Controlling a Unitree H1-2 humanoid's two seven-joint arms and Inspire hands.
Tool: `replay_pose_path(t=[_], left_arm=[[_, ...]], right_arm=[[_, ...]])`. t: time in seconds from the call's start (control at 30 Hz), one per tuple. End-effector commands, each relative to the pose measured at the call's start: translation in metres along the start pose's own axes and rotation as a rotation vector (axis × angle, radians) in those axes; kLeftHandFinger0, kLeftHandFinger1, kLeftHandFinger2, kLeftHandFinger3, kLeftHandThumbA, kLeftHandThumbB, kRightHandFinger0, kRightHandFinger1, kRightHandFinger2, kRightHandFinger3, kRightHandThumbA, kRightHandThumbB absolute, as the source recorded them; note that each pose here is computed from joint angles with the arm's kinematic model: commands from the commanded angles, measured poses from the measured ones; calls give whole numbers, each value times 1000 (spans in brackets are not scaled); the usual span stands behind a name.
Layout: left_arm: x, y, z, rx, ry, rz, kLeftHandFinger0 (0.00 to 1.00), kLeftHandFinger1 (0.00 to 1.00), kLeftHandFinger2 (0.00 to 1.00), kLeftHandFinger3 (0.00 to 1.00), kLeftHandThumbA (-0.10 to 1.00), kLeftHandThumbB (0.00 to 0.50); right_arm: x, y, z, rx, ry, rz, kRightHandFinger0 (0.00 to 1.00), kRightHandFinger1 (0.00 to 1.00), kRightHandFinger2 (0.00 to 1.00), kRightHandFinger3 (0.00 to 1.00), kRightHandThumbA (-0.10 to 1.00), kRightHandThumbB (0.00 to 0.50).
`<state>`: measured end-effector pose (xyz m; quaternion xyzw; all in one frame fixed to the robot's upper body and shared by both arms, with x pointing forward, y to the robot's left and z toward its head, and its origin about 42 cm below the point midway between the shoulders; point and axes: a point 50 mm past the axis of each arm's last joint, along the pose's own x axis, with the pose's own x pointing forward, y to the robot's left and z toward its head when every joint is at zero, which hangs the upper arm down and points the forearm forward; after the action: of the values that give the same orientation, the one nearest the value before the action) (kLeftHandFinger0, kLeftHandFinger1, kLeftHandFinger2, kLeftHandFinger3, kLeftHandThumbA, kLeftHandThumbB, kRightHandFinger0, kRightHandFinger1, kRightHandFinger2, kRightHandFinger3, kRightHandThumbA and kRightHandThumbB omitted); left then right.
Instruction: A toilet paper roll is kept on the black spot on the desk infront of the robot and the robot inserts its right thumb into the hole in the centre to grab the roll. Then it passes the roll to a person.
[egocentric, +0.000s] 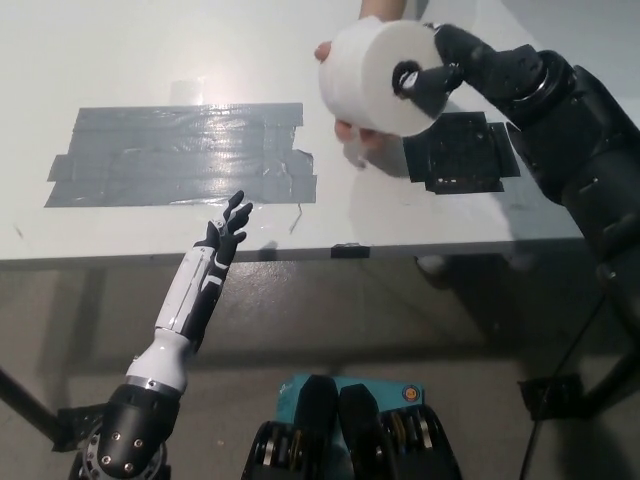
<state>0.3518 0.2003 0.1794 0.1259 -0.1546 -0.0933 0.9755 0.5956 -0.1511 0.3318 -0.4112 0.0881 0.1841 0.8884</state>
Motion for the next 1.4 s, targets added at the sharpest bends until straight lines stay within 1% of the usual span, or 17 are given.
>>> replay_pose_path(t=[0.0,0.07,0.17,0.3,0.4,0.53,0.6,0.67,0.77,0.83,0.87,0.9,0.97,1.07,1.17,1.23,1.37], left_arm=[[11,3,14,23,-57,-2,1000,1000,1000,1000,1000,82],[11,3,14,19,-54,-2,1000,1000,1000,1000,1000,85],[10,3,14,18,-56,-3,1000,1000,1000,1000,1000,82],[13,2,15,15,-58,-2,1000,1000,1000,1000,1000,76],[12,2,14,17,-59,-5,1000,1000,1000,1000,1000,75],[12,1,15,16,-56,-6,1000,1000,1000,1000,1000,77],[12,1,15,11,-58,-6,1000,1000,1000,1000,1000,70],[12,1,15,8,-61,-6,1000,1000,1000,1000,1000,67],[12,1,14,12,-60,-9,1000,1000,1000,1000,1000,68],[12,1,14,12,-61,-11,1000,1000,1000,1000,1000,68],[11,0,14,11,-60,-11,1000,1000,1000,1000,1000,70],[11,-1,14,10,-59,-11,1000,1000,1000,1000,1000,71],[11,-1,14,11,-59,-10,1000,1000,1000,1000,1000,74],[11,-2,14,13,-56,-10,1000,1000,1000,1000,1000,76],[9,1,13,18,-52,-9,1000,1000,1000,1000,1000,73],[6,3,11,11,-49,-4,1000,1000,1000,1000,1000,70],[-2,2,5,-4,-33,1,1000,1000,1000,1000,1000,79]], right_arm=[[-11,-37,48,-152,13,73,1000,1000,1000,1000,433,407],[-14,-44,48,-178,17,55,1000,1000,1000,1000,553,463],[-18,-56,49,-169,11,35,1000,1000,1000,1000,707,497],[-23,-71,50,-97,-29,-25,1000,1000,1000,1000,786,500],[-26,-78,50,-58,-69,-72,1000,1000,1000,1000,785,500],[-37,-96,60,-139,-105,-186,1000,1000,1000,1000,923,500],[-43,-105,64,-87,-142,-216,1000,1000,1000,1000,832,500],[-50,-114,68,-26,-176,-262,1000,1000,1000,1000,780,500],[-61,-133,69,-42,-229,-343,1000,1000,1000,1000,859,500],[-72,-147,71,23,-277,-408,1000,1000,1000,1000,896,500],[-76,-152,69,47,-303,-434,1000,1000,1000,1000,962,500],[-80,-156,67,61,-322,-456,1000,1000,1000,1000,984,500],[-91,-166,66,101,-374,-513,1000,1000,1000,1000,1000,500],[-138,-179,64,107,-460,-595,1000,1000,1000,1000,1000,500],[-199,-154,51,64,-569,-615,1000,1000,1000,1000,1000,500],[-226,-121,37,82,-677,-593,1000,1000,1000,1000,1000,497],[-272,-43,5,123,-770,-513,1000,1000,1000,1000,1000,500]])
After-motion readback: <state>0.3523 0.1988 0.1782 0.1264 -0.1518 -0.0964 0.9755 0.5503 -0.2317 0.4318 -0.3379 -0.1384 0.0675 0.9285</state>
